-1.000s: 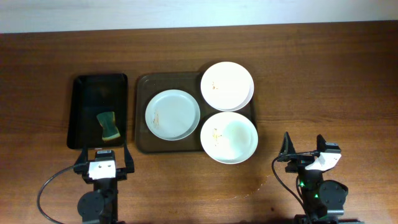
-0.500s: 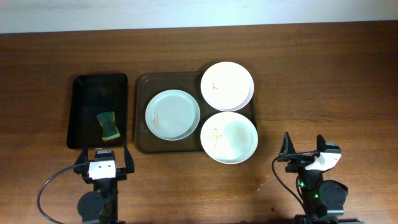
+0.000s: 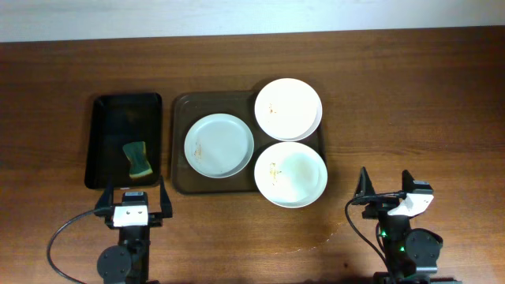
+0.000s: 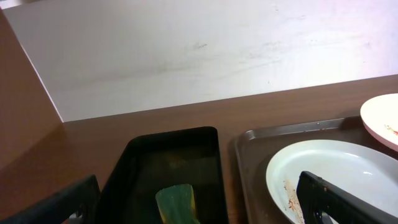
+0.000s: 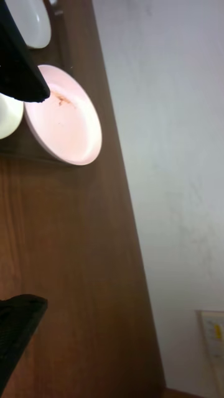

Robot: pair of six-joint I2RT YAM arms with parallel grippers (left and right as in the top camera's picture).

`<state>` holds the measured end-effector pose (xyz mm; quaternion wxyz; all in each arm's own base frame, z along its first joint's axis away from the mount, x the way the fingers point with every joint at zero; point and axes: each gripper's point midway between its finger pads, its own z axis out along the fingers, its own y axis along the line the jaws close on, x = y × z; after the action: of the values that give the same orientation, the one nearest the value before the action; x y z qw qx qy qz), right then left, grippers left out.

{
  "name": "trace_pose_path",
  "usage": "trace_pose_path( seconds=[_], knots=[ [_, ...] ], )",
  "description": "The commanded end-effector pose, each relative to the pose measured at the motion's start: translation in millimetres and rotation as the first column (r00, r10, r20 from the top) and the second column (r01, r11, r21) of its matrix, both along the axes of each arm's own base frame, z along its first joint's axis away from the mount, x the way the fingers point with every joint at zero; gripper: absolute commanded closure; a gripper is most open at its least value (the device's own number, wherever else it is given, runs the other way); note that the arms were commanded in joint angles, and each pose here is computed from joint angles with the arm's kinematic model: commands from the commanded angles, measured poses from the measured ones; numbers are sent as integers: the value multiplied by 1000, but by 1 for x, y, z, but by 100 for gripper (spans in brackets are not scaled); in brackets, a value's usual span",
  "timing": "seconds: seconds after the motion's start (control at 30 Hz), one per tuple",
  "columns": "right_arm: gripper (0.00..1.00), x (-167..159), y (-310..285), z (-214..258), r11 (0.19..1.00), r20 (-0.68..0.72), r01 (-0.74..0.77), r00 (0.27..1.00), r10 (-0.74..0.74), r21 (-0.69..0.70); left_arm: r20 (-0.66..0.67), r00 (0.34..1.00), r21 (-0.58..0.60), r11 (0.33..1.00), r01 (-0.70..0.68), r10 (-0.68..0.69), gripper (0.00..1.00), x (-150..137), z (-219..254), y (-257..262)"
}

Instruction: Clean dirty plates on tray and stack at the side

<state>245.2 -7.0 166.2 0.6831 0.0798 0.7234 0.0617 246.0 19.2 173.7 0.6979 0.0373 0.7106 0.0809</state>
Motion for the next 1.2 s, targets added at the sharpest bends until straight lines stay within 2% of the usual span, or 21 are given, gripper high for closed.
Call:
trace_pose_path(
  seconds=[0.0, 0.13, 0.23, 0.3, 0.4, 0.53, 0.67, 0.73, 0.83, 0.87, 0.93, 1.07, 1.1, 1.17],
  knots=[
    [2, -6, 4, 40, 1000, 84, -19, 996, 20, -12, 60, 998, 13, 1000, 29, -29, 1, -4, 28, -5],
    [2, -13, 4, 66, 1000, 120, -19, 993, 21, -15, 58, 997, 13, 999, 42, -43, 1, -2, 52, -8],
    [2, -17, 4, 75, 1000, 120, -19, 993, 21, -15, 4, 996, 5, 996, 87, -87, 0, 10, 69, -14],
    [2, -19, 4, 77, 1000, 99, -18, 995, 20, -17, -39, 995, -4, 996, 89, -89, 1, 25, 82, -13],
    [2, -16, 4, 82, 1000, 65, -20, 998, 21, -15, -132, 975, -37, 984, 174, -177, 1, 60, 95, -24],
    [2, -3, 18, 99, 995, 6, -100, 995, 100, -6, -220, 940, -85, 965, 249, -262, 1, 100, 98, -33],
    [2, 22, 19, 105, 993, -185, -111, 976, 114, 25, -406, 858, -181, 948, 261, -313, 1, 127, 83, -38],
    [2, 38, 19, 110, 993, -318, -111, 940, 121, 49, -445, 819, -225, 931, 289, -362, 1, 137, 92, -44],
    [2, 66, 30, 125, 980, -481, -161, 854, 198, 118, -546, 752, -276, 926, 256, -370, 1, 147, 92, -43],
    [2, 77, 31, 128, 977, -555, -158, 805, 211, 142, -605, 697, -313, 920, 237, -386, 1, 146, 84, -45],
    [2, 95, 33, 124, 973, -601, -153, 767, 226, 170, -683, 596, -380, 903, 203, -422, 1, 143, 67, -50],
    [1, 131, 79, 100, 906, -583, -293, 695, 421, 305, -689, 583, -391, 898, 201, -431, 1, 142, 64, -51],
    [1, 141, 102, 86, 898, -601, -293, 669, 437, 328, -679, 579, -406, 888, 216, -451, 1, 141, 66, -55],
    [2, 159, 147, 58, 900, -631, -278, 643, 435, 337, -699, 586, -375, 908, 187, -410, 1, 148, 58, -47]
  ],
)
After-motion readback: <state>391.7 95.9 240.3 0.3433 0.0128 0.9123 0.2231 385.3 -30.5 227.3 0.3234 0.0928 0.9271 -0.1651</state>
